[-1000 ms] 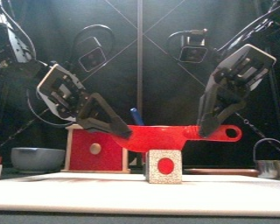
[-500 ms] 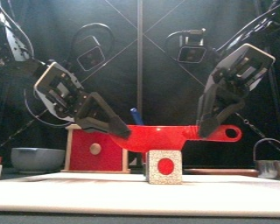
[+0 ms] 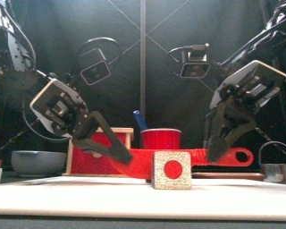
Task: Cut the sushi into 4 pieces with the knife
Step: Cut the sushi into 4 pieces
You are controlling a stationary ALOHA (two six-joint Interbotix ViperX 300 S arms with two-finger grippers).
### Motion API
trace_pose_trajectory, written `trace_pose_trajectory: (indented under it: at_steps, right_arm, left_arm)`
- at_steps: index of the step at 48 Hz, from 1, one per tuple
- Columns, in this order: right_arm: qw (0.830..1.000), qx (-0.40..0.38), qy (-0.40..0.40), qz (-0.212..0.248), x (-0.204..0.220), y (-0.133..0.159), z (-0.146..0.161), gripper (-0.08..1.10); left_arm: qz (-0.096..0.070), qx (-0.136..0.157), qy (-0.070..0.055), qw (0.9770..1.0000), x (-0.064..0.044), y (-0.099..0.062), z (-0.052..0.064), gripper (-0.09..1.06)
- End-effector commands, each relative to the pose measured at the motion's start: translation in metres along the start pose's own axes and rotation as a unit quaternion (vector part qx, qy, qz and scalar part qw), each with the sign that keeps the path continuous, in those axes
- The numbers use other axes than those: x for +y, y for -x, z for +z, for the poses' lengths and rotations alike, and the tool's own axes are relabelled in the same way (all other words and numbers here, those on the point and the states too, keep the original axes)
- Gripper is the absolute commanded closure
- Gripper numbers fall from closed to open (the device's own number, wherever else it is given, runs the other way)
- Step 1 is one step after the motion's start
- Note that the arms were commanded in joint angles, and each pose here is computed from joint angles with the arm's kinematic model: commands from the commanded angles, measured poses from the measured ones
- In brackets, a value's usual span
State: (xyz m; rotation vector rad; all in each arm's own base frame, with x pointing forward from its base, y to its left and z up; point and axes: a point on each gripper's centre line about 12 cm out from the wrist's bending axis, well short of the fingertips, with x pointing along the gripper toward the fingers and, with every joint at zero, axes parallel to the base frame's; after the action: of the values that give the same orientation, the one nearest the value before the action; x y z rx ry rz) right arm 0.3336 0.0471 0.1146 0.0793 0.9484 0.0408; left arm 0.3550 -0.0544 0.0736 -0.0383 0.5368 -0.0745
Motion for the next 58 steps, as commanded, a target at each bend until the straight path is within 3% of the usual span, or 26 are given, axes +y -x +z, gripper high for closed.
trace_pose_trajectory:
  at_steps: [1,11,23,43,50,55,58]
  right_arm:
    - [1.0,0.008,0.0,-0.001,0.0,-0.004,-0.003,0.95]
    - [1.0,0.017,0.001,-0.004,-0.002,-0.01,-0.006,0.95]
    - [1.0,0.008,-0.005,-0.019,-0.017,-0.001,0.002,0.95]
    - [0.999,-0.01,-0.013,-0.032,-0.032,0.009,0.011,0.95]
    - [0.999,-0.018,-0.011,-0.031,-0.029,0.016,0.02,0.95]
    - [0.999,-0.028,-0.01,-0.028,-0.024,0.027,0.029,0.95]
    - [0.999,-0.034,-0.004,-0.024,-0.018,0.034,0.033,0.95]
  left_arm:
    - [0.005,0.016,0.005,0.9998,0.0,-0.005,-0.01,0.71]
    - [0.018,0.043,0.015,0.9988,0.006,-0.012,-0.019,0.71]
    - [0.027,0.038,0.02,0.9987,0.017,-0.011,-0.007,0.71]
    - [0.041,0.016,0.007,0.999,0.044,-0.004,0.01,0.71]
    - [0.036,0.005,0.0,0.9993,0.043,0.0,0.02,0.71]
    - [0.025,-0.007,-0.011,0.9996,0.035,0.007,0.033,0.71]
    - [0.012,-0.015,-0.021,0.9996,0.025,0.012,0.04,0.71]
